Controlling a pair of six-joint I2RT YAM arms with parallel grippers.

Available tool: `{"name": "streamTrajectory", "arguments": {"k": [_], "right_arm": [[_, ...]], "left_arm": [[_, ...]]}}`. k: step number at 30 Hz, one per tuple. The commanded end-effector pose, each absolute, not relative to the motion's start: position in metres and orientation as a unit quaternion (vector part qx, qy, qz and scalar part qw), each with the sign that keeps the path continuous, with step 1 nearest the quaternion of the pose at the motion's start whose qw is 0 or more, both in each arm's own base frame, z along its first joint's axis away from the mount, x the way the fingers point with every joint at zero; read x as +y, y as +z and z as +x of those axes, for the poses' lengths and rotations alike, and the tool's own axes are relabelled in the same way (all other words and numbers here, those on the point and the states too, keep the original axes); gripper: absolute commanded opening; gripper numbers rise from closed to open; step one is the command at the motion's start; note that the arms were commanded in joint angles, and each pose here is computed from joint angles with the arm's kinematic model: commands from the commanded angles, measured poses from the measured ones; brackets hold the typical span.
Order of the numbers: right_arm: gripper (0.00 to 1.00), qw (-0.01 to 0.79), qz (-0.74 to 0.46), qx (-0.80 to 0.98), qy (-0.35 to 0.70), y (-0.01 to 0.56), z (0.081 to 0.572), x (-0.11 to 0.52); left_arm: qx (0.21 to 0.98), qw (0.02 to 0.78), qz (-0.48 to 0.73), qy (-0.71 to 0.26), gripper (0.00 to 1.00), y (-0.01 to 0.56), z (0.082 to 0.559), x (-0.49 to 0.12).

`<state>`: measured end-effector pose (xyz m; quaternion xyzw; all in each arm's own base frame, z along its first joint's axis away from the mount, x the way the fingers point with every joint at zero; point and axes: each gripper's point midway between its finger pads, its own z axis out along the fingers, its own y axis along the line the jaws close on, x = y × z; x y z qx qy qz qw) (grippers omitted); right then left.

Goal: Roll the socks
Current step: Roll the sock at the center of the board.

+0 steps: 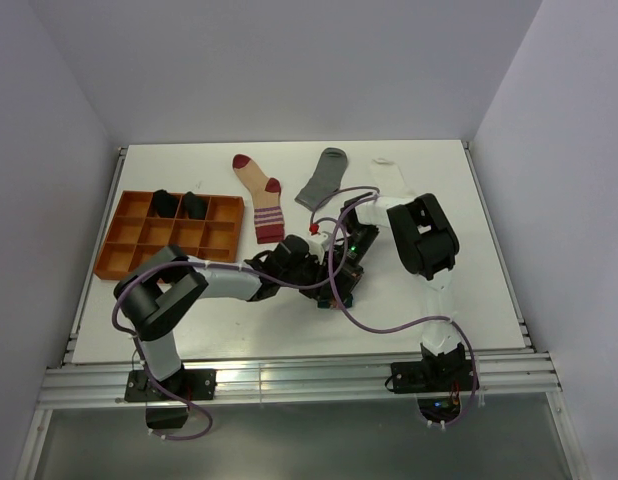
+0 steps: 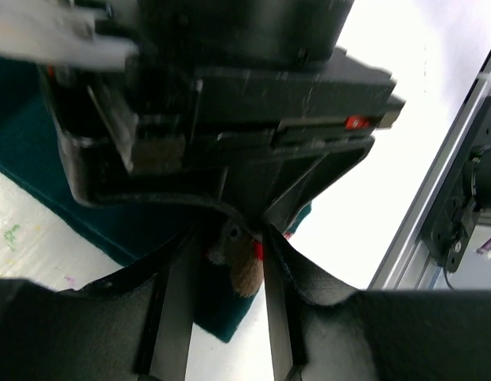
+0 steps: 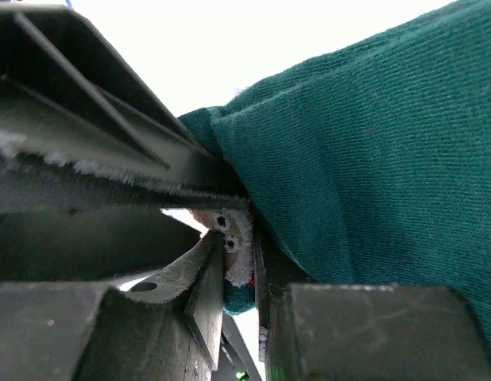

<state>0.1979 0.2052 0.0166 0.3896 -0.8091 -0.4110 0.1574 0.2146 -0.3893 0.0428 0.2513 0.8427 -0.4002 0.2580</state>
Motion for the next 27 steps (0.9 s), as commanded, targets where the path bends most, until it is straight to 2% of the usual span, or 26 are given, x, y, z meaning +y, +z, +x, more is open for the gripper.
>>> {"name": "streamTrajectory", "arguments": {"k": [1, 12, 15, 16, 17, 18, 21, 24, 25, 27], "right_arm": [[0.18, 0.124, 0.426, -0.816, -0.370, -0.008, 0.215, 0.193], [0.18, 0.120, 0.415, -0.823, -0.369, -0.010, 0.218, 0.185], [0.19, 0.109, 0.415, -0.826, -0.365, -0.010, 0.219, 0.183], [0.20, 0.097, 0.419, -0.827, -0.363, -0.009, 0.222, 0.183], [0.22, 0.095, 0.418, -0.828, -0.362, -0.009, 0.221, 0.182], [0.31, 0.089, 0.415, -0.830, -0.361, -0.008, 0.223, 0.183], [0.44, 0.055, 0.418, -0.831, -0.364, 0.004, 0.229, 0.186], [0.48, 0.003, 0.423, -0.832, -0.359, 0.023, 0.239, 0.187], [0.49, -0.038, 0.427, -0.833, -0.351, 0.035, 0.252, 0.185], [0.50, -0.066, 0.423, -0.837, -0.342, 0.041, 0.256, 0.180]], "left_arm": [[0.828, 0.259, 0.277, -0.413, 0.41, 0.044, 0.207, -0.391], [0.837, 0.220, 0.274, -0.419, 0.39, 0.030, 0.191, -0.384], [0.847, 0.205, 0.259, -0.417, 0.21, 0.025, 0.191, -0.384], [0.851, 0.204, 0.253, -0.413, 0.07, 0.025, 0.194, -0.385], [0.855, 0.190, 0.248, -0.413, 0.01, 0.020, 0.192, -0.385], [0.860, 0.183, 0.244, -0.410, 0.00, 0.018, 0.192, -0.385], [0.868, 0.161, 0.228, -0.411, 0.00, 0.015, 0.189, -0.384], [0.879, 0.129, 0.200, -0.412, 0.00, 0.008, 0.186, -0.379], [0.884, 0.119, 0.183, -0.414, 0.00, 0.006, 0.189, -0.374], [0.875, 0.067, 0.162, -0.451, 0.00, 0.008, 0.179, -0.374]]}}
